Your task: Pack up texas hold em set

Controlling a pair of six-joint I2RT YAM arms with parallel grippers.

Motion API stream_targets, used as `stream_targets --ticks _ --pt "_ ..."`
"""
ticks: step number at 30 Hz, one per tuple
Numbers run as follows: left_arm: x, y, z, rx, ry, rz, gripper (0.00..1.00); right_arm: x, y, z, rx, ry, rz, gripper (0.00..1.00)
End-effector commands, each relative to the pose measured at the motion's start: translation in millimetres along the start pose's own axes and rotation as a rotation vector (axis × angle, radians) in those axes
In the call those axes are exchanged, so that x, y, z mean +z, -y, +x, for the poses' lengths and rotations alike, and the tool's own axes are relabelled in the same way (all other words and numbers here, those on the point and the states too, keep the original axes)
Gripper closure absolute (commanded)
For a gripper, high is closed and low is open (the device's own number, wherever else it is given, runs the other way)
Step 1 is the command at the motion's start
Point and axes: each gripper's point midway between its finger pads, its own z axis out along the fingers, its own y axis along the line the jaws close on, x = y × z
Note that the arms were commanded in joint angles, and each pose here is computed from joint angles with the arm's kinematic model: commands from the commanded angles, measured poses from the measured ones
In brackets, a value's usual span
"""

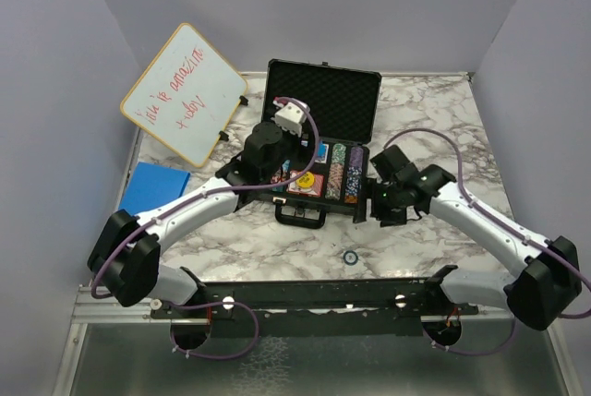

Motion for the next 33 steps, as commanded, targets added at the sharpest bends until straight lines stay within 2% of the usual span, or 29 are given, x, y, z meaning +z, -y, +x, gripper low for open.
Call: stream_targets --ticks 1,3,9,19,25,33 --pt "-20 -35 -3 -0.135 0.038 -0.212 0.06 15 -1 29 -0.077 -0.07 0.114 0.24" --pt "-25 -35 -1 -0.141 0.047 -0.207 0.01 24 -9 36 -0.138 -0.087 0.146 0.22" --pt "-36 -37 8 -0.152 0.041 -0.197 0.01 54 -31 52 -0.262 -0.137 0.186 0.21" --pt "-47 -64 21 -0.21 0.027 -0.286 0.01 78 -34 73 -0.286 -0.212 0.173 0.27" --pt "-44 -62 25 -0.178 -0.005 -0.243 0.01 87 -26 85 -0.28 -0.25 0.186 0.37" --pt "-38 -56 28 -0.17 -0.021 -0.208 0.01 97 -11 91 -0.282 -0.262 0.236 0.4"
